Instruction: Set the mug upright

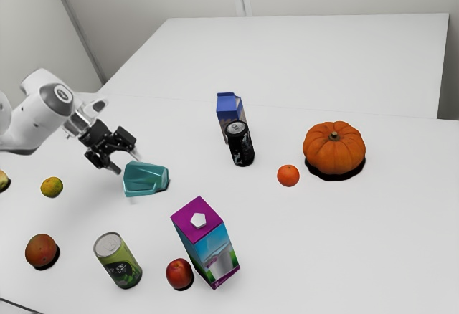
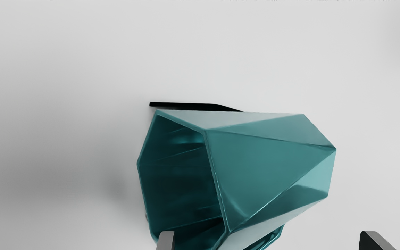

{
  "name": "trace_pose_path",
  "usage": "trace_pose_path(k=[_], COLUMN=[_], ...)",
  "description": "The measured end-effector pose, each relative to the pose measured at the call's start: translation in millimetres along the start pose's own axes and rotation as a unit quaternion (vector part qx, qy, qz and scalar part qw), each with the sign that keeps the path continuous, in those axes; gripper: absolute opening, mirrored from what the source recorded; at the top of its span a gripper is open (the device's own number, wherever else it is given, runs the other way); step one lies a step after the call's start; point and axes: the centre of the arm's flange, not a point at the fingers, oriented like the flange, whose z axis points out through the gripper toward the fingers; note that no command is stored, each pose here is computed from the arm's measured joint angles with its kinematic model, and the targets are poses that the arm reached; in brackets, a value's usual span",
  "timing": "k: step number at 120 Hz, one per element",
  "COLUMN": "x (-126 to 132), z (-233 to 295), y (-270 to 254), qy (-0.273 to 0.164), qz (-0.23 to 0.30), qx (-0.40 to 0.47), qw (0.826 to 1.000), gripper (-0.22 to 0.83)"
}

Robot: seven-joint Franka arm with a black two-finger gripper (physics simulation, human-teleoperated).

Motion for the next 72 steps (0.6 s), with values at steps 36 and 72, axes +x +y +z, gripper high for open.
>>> trace_pose_path(k=[36, 72], x=[2.5, -1.0], z=[22.7, 42.9], y=[-14.0, -22.8], qy=[0.015, 0.034], qz=[0.006, 0.006], qx=[-0.047, -0.111], qw=[0.999, 0.993], gripper=[0.58, 0.56])
